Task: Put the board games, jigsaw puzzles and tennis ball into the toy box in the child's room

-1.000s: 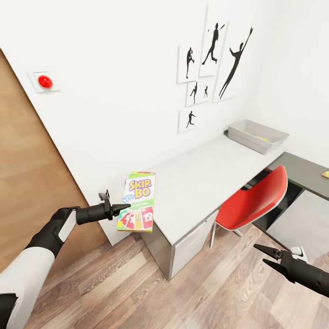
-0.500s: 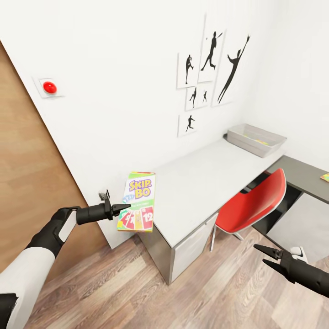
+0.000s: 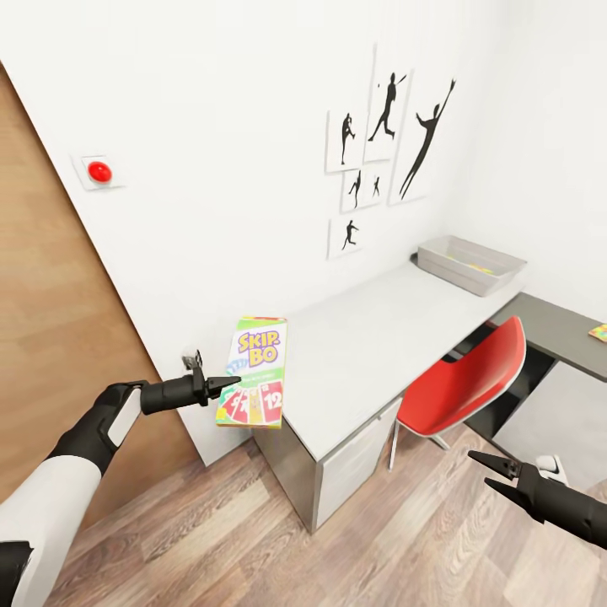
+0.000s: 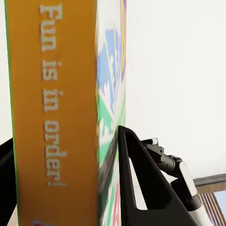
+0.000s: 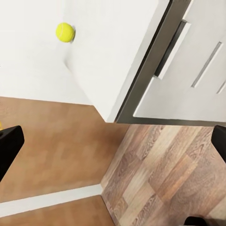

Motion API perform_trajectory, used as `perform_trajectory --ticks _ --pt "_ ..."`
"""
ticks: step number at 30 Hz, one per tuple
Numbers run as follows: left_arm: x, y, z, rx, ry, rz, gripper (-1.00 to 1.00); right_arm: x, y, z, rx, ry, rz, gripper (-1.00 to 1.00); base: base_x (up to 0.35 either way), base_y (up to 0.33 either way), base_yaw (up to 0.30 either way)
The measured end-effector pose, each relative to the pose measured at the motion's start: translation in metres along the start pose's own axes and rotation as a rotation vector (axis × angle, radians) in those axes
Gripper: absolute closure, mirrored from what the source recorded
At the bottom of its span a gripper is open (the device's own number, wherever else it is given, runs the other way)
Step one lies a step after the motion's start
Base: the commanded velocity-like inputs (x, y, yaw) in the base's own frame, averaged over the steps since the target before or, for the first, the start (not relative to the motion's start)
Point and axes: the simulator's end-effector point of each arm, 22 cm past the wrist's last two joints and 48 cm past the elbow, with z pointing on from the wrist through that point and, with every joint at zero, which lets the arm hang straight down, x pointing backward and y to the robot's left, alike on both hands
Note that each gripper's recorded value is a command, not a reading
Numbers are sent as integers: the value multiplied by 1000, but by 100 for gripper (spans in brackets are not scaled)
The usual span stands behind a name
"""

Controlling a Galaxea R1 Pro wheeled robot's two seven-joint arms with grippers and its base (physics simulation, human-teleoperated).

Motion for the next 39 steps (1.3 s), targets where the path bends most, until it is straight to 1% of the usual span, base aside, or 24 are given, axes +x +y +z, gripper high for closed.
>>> perform_trajectory --ticks 39 --pt "-8 -38 -4 20 -12 63 100 -8 21 -14 -37 -36 -31 -100 0 0 0"
